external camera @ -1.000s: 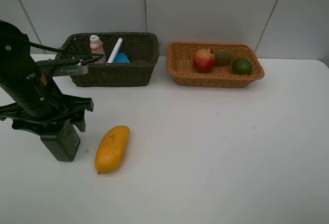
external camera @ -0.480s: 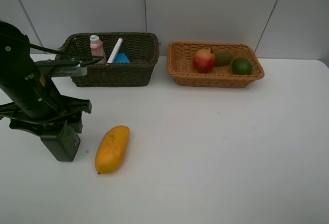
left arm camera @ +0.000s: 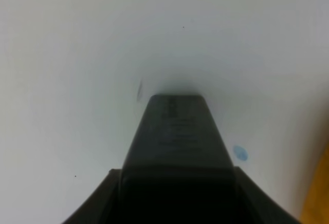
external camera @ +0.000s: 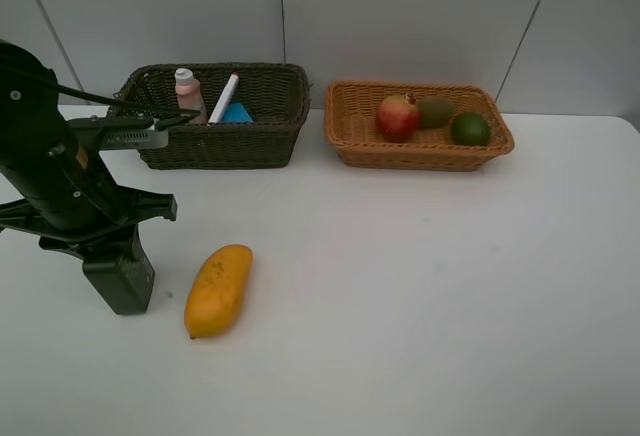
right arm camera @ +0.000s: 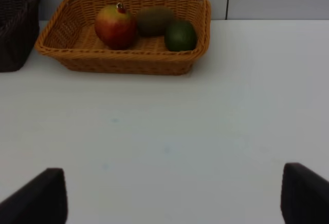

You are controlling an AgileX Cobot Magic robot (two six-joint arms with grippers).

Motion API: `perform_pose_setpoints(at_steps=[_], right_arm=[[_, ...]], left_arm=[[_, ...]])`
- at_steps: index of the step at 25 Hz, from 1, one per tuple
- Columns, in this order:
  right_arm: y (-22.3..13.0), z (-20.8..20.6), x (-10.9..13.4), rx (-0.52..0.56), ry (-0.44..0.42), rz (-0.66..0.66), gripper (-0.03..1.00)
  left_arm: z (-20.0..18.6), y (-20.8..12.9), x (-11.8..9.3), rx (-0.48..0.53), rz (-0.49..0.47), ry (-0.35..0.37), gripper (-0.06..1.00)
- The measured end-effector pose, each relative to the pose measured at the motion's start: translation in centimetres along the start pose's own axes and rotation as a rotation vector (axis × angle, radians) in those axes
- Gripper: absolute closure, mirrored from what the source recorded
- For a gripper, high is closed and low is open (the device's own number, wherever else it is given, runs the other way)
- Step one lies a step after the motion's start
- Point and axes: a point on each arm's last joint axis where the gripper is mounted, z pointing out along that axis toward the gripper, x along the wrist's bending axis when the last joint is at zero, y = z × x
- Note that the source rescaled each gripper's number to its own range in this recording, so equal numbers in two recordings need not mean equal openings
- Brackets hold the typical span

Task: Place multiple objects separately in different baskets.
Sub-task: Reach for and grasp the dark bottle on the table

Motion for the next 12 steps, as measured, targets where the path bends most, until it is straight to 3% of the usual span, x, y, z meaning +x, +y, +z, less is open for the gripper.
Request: perform_pose_setpoints(at_steps=[12], right_arm=[[0.0, 0.0, 0.0, 0.0, 0.0, 0.0, -0.03]], left_arm=[[0.0, -0.14, -0.1, 0.015, 0.028, -0.011, 0.57]])
